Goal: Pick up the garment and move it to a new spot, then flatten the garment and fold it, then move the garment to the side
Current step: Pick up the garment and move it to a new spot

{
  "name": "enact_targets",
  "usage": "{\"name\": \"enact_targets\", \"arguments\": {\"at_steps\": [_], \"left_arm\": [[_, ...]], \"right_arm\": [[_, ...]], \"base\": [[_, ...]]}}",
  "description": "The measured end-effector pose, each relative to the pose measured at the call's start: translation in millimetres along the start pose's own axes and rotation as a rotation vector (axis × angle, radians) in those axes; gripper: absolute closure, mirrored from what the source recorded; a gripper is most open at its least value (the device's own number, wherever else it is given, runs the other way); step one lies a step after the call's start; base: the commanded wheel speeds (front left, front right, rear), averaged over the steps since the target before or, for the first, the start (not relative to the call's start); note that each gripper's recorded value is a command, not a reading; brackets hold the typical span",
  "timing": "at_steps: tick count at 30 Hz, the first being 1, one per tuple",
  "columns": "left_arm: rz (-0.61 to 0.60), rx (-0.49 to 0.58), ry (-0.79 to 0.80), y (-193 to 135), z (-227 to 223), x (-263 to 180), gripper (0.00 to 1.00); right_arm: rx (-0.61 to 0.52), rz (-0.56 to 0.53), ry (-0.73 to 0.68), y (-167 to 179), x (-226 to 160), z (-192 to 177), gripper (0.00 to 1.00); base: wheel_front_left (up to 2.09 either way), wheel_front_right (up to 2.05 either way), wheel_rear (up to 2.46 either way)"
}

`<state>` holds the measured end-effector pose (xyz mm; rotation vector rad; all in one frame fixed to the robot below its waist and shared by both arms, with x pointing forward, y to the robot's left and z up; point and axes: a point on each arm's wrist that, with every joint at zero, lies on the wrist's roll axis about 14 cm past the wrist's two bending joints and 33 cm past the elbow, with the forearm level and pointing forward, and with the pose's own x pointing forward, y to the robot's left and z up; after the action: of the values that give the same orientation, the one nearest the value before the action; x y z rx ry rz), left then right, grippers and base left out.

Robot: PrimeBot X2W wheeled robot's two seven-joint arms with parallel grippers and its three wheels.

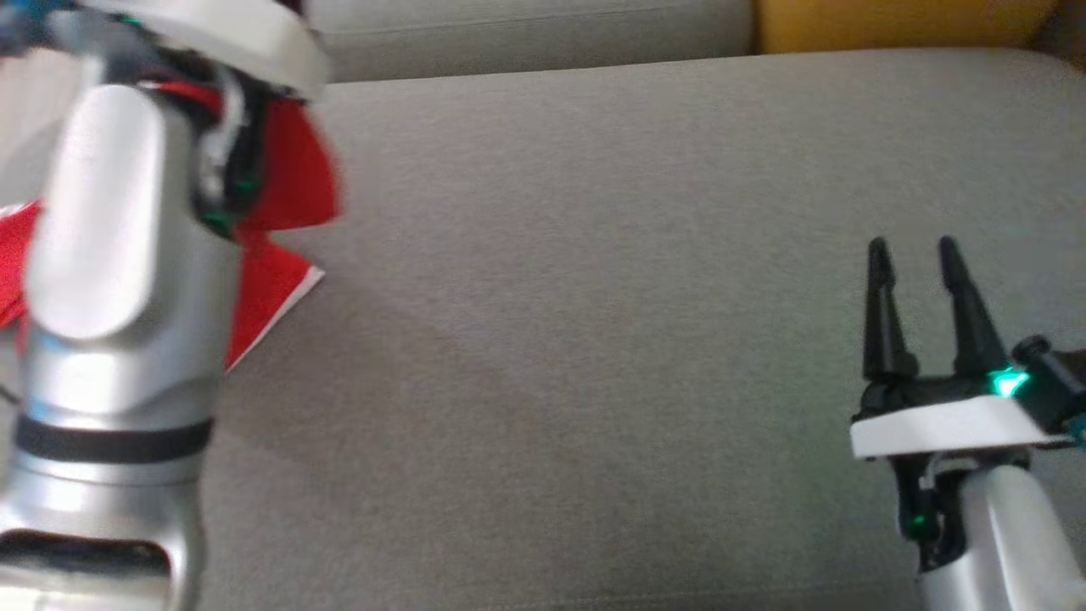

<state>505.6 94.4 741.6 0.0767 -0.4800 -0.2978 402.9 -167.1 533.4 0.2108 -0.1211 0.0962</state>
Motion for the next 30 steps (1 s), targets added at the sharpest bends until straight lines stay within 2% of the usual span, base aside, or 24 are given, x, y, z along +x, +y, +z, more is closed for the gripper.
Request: {"name": "enact_targets", "arguments": {"at_steps": [9,16,22,23,24,28,30], "left_arm": [[-0.227,-0.16,-0.001,-117.6,-9.0,25.3,1.0],[-0.389,-0.274,0.054,-202.9,-38.6,36.9,1.0],[-0.505,-0.39,0.049,-263.1,-38.5,43.0,1.0],[-0.531,-0.395,0.061,-273.7,-39.9,42.1,0.61],[-0.557,-0.399,0.077,-283.3,-43.1,40.4,0.0],[-0.61,-0.381,0.146,-302.7,-62.4,31.6,0.0],[-0.587,-0.375,0.177,-299.5,-74.8,30.2,0.0]], "right_arm": [[-0.054,-0.079,-0.113,-30.4,0.9,51.6,0.0],[-0.061,-0.135,-0.124,-50.5,-10.0,58.5,0.0],[-0.06,-0.19,-0.109,-67.6,-22.5,51.4,0.0],[-0.061,-0.2,-0.107,-70.6,-24.8,50.1,0.0],[-0.06,-0.209,-0.099,-73.0,-27.0,47.5,0.0],[-0.058,-0.229,-0.086,-78.7,-31.0,41.8,0.0],[-0.055,-0.229,-0.079,-78.8,-30.9,38.5,0.0]], "base": [[0.0,0.0,0.0],[0.0,0.0,0.0],[0.0,0.0,0.0],[0.0,0.0,0.0],[0.0,0.0,0.0],[0.0,0.0,0.0],[0.0,0.0,0.0]]}}
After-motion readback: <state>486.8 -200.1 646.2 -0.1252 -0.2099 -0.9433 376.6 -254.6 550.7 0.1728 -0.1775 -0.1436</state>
